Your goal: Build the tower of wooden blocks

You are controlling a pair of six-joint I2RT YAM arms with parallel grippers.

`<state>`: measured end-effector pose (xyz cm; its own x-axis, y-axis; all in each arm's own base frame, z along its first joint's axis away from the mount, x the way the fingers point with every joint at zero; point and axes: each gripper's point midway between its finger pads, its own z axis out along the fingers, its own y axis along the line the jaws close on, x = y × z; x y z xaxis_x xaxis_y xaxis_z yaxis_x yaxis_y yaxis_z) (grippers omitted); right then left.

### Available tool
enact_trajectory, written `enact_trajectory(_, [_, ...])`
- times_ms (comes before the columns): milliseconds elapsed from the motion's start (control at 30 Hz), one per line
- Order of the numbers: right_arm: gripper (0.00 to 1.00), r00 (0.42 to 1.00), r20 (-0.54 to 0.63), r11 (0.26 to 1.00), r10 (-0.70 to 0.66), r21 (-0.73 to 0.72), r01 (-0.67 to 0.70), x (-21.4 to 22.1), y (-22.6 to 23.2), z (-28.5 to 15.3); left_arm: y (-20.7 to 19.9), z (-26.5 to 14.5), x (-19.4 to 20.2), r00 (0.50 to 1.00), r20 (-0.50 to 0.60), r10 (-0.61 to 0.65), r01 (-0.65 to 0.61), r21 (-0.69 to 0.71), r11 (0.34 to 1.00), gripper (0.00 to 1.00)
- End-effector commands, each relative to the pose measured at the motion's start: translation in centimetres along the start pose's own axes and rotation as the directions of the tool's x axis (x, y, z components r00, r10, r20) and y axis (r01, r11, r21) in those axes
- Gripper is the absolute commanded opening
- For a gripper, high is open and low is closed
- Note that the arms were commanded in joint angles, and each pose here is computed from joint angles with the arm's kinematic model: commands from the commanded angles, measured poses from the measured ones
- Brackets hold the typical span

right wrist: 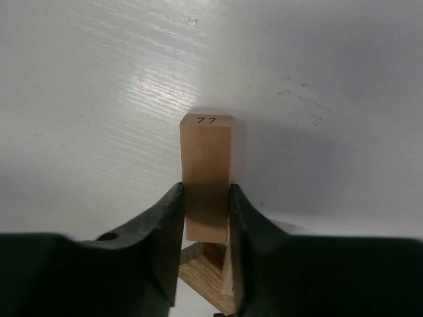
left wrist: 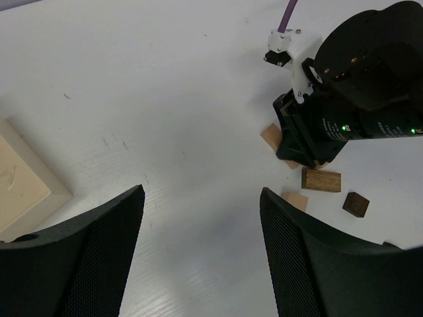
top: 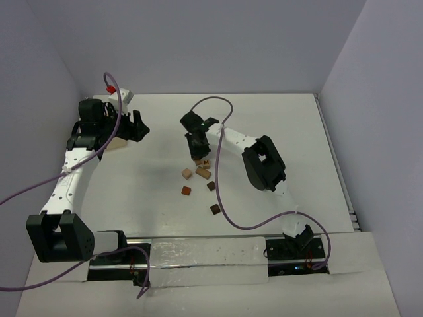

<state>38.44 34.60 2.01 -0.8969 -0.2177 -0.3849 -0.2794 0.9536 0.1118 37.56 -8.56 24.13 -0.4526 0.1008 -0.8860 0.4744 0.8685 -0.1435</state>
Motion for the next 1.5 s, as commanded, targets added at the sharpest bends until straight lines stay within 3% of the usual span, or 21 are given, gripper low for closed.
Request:
enact_trajectory(0, [0.15,1.000,0.000,1.000,-0.001,-0.006,0.001,-0.4,0.7,0.3,-0.3,-0.7,-1.6,0.998,0.062,0.033,-0.033,0.006,0.999,0.77])
enact_trajectory(167, [0.01,0.997,0.078,1.000,0.009,0.001,-0.009,-2.7,0.0,-2.9,-0.3,-0.6,-1.5,0.998,0.064,0.029,-0.029,0.006,1.000,0.77])
enact_trajectory(267, [0.00,0.989,0.147,1.000,0.010,0.012,-0.012,-4.6,-1.8,-5.8,-0.3,-0.5,-1.6,0.997,0.068,0.024,-0.025,0.012,1.000,0.78])
enact_trajectory(333, [0.00,0.977,0.207,0.999,-0.053,-0.003,0.054,-5.9,-3.1,-8.2,-0.5,-0.4,-1.4,0.998,0.063,0.024,-0.026,0.027,0.999,0.79])
enact_trajectory(500, [0.00,0.948,0.224,0.974,-0.228,0.051,0.222,-5.0,-7.7,-9.0,-1.7,-0.2,-1.1,0.998,0.043,0.035,-0.039,0.106,0.994,0.82])
enact_trajectory(667, [0.00,0.925,0.159,0.939,-0.344,0.051,0.340,-2.8,-9.0,-6.9,-1.9,0.0,-1.1,0.998,0.046,0.034,-0.039,0.121,0.992,0.88])
enact_trajectory(833, [0.00,0.920,0.095,0.923,-0.380,-0.020,0.384,-0.4,-8.0,-4.7,-1.8,0.1,-0.9,0.999,0.038,0.025,-0.029,0.125,0.992,0.99])
enact_trajectory(1133, [0.00,0.888,0.059,0.887,-0.456,-0.055,0.459,2.1,-5.7,-3.3,-0.1,0.2,-1.8,0.994,0.069,-0.089,0.089,0.006,0.996,0.99])
enact_trajectory(1467, [0.00,0.791,0.041,0.781,-0.610,-0.140,0.609,8.3,2.3,-2.3,0.4,-0.4,-2.8,0.983,0.104,-0.153,0.159,-0.049,0.986,0.99])
